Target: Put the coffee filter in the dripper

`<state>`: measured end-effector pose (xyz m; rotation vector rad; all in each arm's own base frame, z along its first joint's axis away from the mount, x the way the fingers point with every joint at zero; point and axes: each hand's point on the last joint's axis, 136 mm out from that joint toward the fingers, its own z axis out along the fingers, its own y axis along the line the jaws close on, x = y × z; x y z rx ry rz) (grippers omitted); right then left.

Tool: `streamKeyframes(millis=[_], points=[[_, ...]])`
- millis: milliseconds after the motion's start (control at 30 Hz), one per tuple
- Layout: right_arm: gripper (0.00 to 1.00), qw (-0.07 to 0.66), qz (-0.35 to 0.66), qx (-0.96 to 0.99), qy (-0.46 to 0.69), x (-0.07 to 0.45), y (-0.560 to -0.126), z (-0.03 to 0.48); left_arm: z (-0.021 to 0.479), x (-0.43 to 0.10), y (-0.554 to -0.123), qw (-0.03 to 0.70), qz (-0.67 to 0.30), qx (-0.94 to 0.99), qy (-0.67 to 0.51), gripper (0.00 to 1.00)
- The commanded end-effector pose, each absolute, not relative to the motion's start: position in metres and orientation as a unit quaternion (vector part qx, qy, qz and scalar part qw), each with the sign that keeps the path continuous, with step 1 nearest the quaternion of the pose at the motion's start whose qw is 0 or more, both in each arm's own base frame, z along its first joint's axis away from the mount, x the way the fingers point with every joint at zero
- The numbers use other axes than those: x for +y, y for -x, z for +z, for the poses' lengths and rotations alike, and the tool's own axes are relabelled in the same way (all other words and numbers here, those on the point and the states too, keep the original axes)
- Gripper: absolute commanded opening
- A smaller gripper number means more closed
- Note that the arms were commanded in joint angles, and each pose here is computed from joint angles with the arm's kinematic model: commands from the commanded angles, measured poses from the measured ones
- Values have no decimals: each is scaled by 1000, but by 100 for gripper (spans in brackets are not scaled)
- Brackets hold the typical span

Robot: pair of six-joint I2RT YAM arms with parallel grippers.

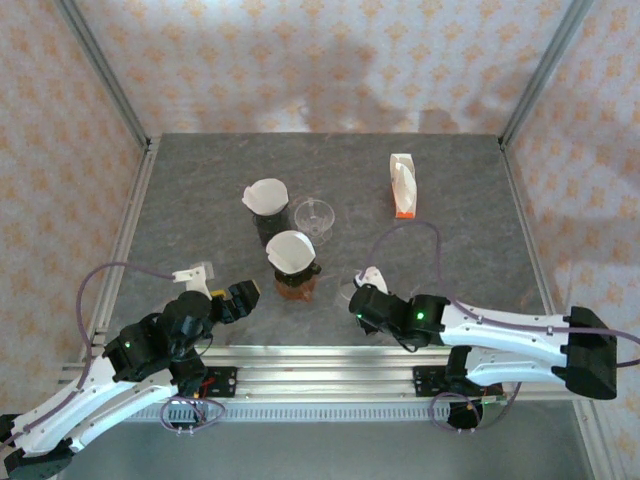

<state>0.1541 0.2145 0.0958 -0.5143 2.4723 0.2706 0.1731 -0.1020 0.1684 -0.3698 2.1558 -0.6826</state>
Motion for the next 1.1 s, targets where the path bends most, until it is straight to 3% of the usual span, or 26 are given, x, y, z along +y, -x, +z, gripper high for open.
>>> streamKeyframes(millis=[0,200,300,500,633,1067], points=[[24,326,99,926,162,209,-162,105,175,-97,-180,432,-265,847,158,100],[52,332,104,924,157,211,-164,114,172,-98,-179,430,-265,849,157,100],[58,347,111,918,156,210,-166,129,172,-98,-179,430,-265,849,157,100],[61,391,127,899,152,213,-179,186,167,-97,-179,426,-258,853,159,100],[59,359,178,908,120,223,-209,200,164,-98,-180,423,-257,854,160,100],[51,260,271,926,-32,262,-374,155,156,-97,-174,405,-256,863,160,100]])
